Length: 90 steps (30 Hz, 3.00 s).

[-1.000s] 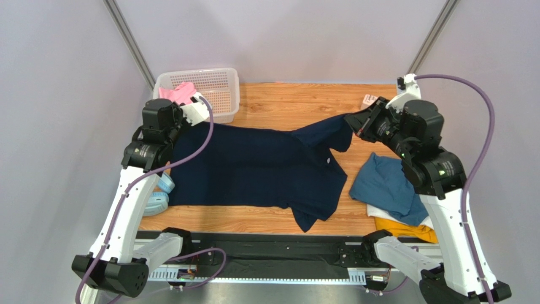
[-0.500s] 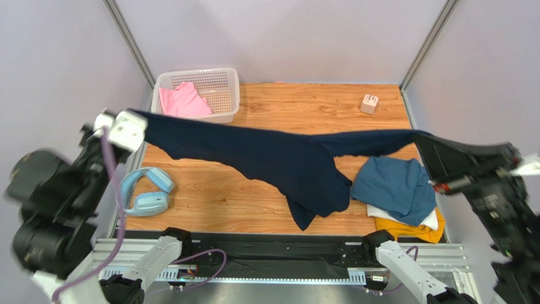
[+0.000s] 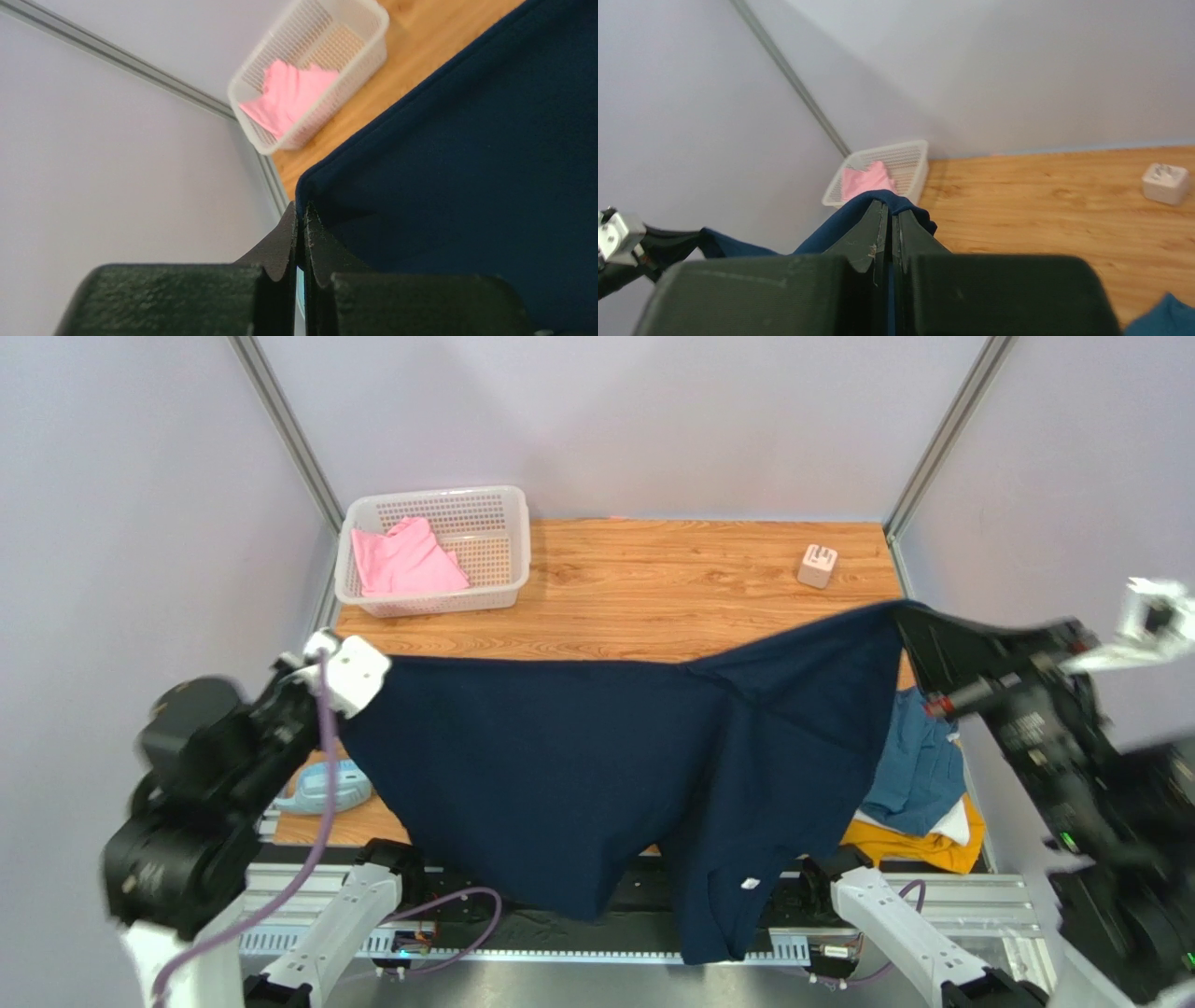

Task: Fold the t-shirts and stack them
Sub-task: Flatten out the tshirt

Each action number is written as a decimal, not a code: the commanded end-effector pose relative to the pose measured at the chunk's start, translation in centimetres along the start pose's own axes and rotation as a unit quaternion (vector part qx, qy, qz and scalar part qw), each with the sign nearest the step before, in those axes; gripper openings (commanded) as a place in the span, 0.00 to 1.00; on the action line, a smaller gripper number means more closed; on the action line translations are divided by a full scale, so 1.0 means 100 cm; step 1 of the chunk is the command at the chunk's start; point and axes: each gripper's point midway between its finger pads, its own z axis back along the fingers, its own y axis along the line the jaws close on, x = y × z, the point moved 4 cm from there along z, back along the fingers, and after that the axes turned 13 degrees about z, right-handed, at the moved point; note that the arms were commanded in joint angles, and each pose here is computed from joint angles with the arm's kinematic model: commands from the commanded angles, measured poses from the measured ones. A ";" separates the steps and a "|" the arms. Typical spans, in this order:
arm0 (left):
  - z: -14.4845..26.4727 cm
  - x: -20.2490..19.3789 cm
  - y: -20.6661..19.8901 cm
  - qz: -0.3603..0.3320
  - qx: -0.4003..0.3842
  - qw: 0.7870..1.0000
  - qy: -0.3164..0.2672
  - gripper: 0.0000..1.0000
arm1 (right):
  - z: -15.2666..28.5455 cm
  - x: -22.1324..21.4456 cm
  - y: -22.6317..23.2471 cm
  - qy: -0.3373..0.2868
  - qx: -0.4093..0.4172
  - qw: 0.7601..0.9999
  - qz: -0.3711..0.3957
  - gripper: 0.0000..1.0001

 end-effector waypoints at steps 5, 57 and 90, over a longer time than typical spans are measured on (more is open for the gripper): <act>-0.151 -0.074 0.008 -0.102 0.040 0.986 0.123 0.00 | -0.162 -0.119 -0.091 0.167 -0.185 0.968 0.044 0.00; -0.304 -0.214 0.010 -0.177 0.015 0.932 0.317 0.00 | -0.142 -0.290 -0.128 0.383 -0.173 0.899 -0.125 0.00; -0.266 -0.187 -0.010 -0.065 -0.015 0.959 0.276 0.94 | -0.181 -0.374 -0.100 0.467 -0.104 0.854 -0.203 0.37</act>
